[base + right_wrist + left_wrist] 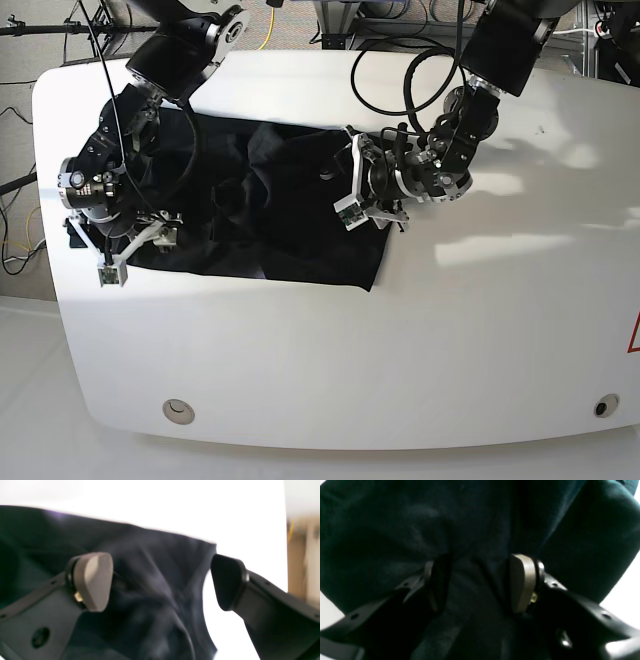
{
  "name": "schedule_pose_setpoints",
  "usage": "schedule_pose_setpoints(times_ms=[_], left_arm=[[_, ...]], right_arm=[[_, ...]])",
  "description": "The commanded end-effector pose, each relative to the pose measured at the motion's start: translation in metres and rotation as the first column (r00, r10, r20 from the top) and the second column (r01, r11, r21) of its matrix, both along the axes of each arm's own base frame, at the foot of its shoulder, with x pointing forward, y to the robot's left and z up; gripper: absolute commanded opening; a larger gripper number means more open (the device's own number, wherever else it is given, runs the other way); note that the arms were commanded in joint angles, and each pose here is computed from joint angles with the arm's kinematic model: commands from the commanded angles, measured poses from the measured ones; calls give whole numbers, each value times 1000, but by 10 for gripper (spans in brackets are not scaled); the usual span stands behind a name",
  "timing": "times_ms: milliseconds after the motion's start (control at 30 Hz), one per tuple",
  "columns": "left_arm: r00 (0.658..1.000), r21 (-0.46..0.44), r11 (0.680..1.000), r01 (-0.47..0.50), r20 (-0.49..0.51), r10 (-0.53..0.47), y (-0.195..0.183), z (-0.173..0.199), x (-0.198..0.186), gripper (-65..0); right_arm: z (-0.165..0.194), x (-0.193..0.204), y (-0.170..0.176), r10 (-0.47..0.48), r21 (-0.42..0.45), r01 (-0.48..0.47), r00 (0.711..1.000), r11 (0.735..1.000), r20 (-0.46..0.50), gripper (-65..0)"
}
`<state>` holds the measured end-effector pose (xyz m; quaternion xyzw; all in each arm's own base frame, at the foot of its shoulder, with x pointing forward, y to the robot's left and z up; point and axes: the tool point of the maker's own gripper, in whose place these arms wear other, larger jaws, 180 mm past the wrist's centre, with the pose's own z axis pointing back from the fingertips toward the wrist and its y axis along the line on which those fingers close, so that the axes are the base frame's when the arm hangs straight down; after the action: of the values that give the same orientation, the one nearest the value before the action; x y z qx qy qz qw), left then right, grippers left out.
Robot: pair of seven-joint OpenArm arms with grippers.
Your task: Fold the T-shirt properly
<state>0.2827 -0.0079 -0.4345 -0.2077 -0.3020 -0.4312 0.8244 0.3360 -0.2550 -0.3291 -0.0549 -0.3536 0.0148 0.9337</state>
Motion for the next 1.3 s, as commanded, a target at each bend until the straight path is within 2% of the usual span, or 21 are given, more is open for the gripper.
schedule_pose_setpoints(times_ms=[0, 133, 400, 533, 800, 1133, 1267], left_arm=[[994, 305, 952, -8, -103, 41, 67, -43, -19, -307], [994, 323, 946, -24, -91, 57, 82, -41, -14, -307], [996, 347, 937, -35, -69, 63, 94, -36, -3, -307], [996, 357, 933, -36, -69, 65, 99, -37, -3, -307], [996, 357, 933, -38, -67, 67, 100, -37, -3, -307], [995, 354, 935, -38, -69, 66, 99, -37, -4, -307], [995, 352, 935, -38, -70, 66, 98, -37, -4, -307]], right_arm=[[2, 5, -9, 18, -7, -18, 1000, 1000, -22, -55], [-14, -3, -20, 14, 8, -13, 993, 1000, -118, -55], [-18, -10, -41, -55, 41, 63, 981, 997, -188, -55], [-26, -11, -41, -48, 66, 67, 965, 996, -258, -55], [-51, -10, -38, -13, 129, 60, 942, 990, -336, -55], [-88, -29, -32, -5, 246, 122, 903, 962, -429, -55], [-94, -29, -31, 9, 299, 135, 901, 945, -434, -55]])
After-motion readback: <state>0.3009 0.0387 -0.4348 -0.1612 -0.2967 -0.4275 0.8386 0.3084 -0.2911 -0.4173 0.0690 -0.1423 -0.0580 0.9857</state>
